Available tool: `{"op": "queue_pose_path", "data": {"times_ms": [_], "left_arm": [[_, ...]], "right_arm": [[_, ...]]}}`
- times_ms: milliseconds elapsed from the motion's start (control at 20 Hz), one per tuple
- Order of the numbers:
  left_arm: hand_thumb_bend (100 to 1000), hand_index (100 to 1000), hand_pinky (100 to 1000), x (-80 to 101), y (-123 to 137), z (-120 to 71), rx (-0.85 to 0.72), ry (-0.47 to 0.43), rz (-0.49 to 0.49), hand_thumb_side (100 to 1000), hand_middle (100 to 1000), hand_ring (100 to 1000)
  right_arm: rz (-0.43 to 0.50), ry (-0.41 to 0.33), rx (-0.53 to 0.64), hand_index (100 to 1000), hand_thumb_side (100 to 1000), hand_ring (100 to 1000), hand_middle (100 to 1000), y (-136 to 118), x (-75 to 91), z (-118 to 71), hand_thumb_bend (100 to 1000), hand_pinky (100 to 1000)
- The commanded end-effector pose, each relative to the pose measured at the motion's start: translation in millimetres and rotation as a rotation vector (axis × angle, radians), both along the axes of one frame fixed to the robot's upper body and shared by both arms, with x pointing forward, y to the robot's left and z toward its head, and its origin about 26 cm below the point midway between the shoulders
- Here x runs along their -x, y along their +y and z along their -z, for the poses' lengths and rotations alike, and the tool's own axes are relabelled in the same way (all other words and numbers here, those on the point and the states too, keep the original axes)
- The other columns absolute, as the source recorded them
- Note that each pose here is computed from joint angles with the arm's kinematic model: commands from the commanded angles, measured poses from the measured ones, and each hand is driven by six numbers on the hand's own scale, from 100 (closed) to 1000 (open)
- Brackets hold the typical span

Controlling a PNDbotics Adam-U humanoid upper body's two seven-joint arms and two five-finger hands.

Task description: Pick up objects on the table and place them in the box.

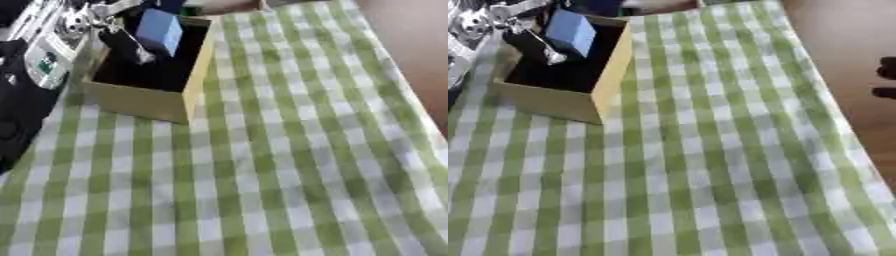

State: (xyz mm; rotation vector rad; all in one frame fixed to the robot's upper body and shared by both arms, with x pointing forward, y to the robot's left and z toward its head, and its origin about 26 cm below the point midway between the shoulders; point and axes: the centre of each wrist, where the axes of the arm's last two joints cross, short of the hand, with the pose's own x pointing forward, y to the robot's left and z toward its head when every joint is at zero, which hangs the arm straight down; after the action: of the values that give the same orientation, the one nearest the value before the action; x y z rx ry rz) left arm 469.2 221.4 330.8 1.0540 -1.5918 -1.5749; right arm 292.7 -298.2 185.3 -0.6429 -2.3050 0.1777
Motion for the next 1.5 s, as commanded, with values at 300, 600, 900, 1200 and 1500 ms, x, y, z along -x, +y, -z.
{"op": "queue_pose_path", "data": {"times_ms": [300,600,900,1200,1500], "left_arm": [[100,593,534,-13.3,8,7.3,0.019,-0.033,-0.006,100,534,563],[563,755,658,-17.2,8,15.8,-0.042,-0.075,-0.005,301,666,691],[772,858,757,-15.8,9,13.5,-0.142,-0.090,-0.061,398,784,787],[719,849,735,-12.1,11,3.9,-0.149,-0.093,-0.084,419,776,780],[503,796,679,0.1,8,-14.6,-0.036,-0.165,-0.032,354,726,733]], "right_arm": [[-0.012,-0.027,0.005,876,1000,784,738,1,2.1,-8.0,100,680],[-0.010,-0.024,0.000,876,1000,784,738,1,2.4,-7.0,100,680],[-0.010,-0.022,-0.001,876,1000,785,737,1,2.6,-6.4,100,680],[-0.009,-0.020,-0.001,877,1000,785,737,0,2.9,-5.7,100,680],[-0.004,-0.016,0.000,877,1000,786,737,-1,3.5,-5.1,100,681]]}}
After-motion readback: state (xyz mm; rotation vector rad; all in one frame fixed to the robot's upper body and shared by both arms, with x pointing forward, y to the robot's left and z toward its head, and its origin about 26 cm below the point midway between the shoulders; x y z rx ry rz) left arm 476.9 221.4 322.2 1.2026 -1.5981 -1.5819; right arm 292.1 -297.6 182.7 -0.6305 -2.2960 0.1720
